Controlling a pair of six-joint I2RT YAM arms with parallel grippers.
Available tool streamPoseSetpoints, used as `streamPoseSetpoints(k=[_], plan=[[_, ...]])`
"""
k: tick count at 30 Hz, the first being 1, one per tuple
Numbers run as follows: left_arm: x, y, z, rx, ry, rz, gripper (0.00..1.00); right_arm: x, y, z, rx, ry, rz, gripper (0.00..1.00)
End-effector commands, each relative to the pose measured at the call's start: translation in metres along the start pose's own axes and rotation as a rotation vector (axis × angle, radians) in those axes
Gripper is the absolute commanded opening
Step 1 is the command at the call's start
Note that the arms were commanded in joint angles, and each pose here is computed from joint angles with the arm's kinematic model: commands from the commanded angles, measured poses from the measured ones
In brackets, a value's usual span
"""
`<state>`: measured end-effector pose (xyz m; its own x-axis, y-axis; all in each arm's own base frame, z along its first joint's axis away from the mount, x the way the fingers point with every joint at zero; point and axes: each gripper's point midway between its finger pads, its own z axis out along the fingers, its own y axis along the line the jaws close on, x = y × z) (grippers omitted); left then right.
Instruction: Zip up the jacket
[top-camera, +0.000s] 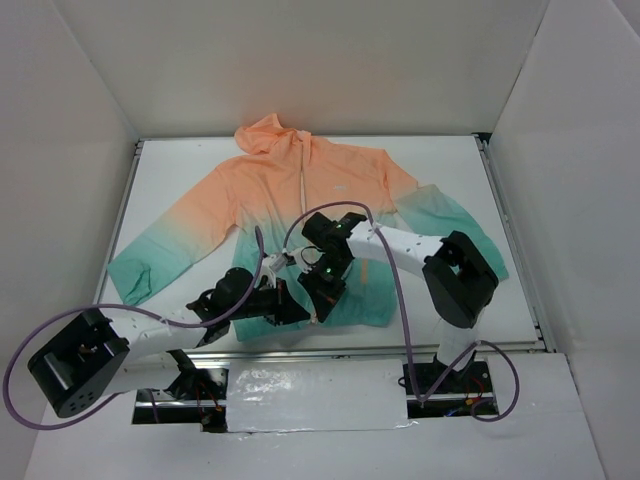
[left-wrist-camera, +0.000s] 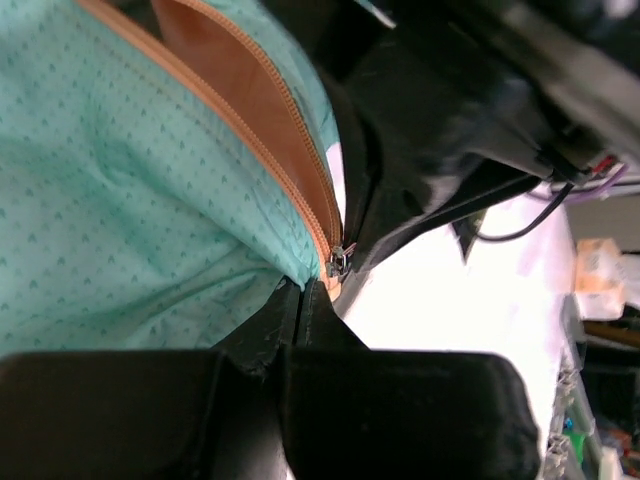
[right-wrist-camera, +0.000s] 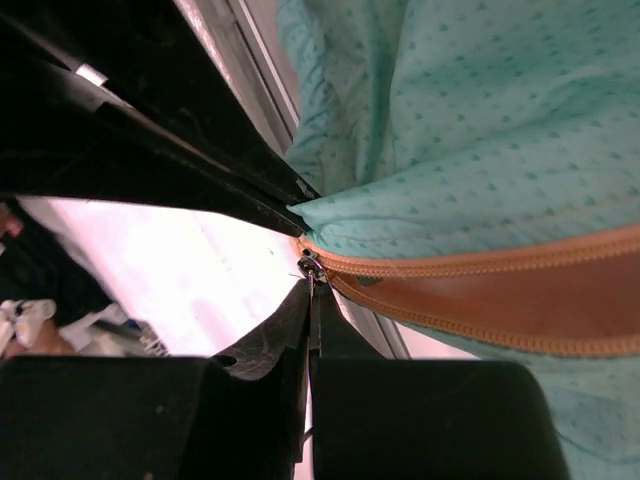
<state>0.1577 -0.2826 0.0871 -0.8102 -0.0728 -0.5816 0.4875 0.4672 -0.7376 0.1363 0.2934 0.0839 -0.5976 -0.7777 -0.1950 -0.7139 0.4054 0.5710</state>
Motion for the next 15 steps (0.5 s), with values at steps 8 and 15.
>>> streamPoseSetpoints(k=[8,15], plan=[[0.020,-0.012,-0.011,0.094,0.054,0.081,0.00,-0.030,-0.011,-0.032,-0.144,-0.065,0.024,0.00],[0.024,-0.008,-0.019,0.066,0.051,0.101,0.00,-0.061,-0.006,-0.071,-0.389,-0.256,0.020,0.00]])
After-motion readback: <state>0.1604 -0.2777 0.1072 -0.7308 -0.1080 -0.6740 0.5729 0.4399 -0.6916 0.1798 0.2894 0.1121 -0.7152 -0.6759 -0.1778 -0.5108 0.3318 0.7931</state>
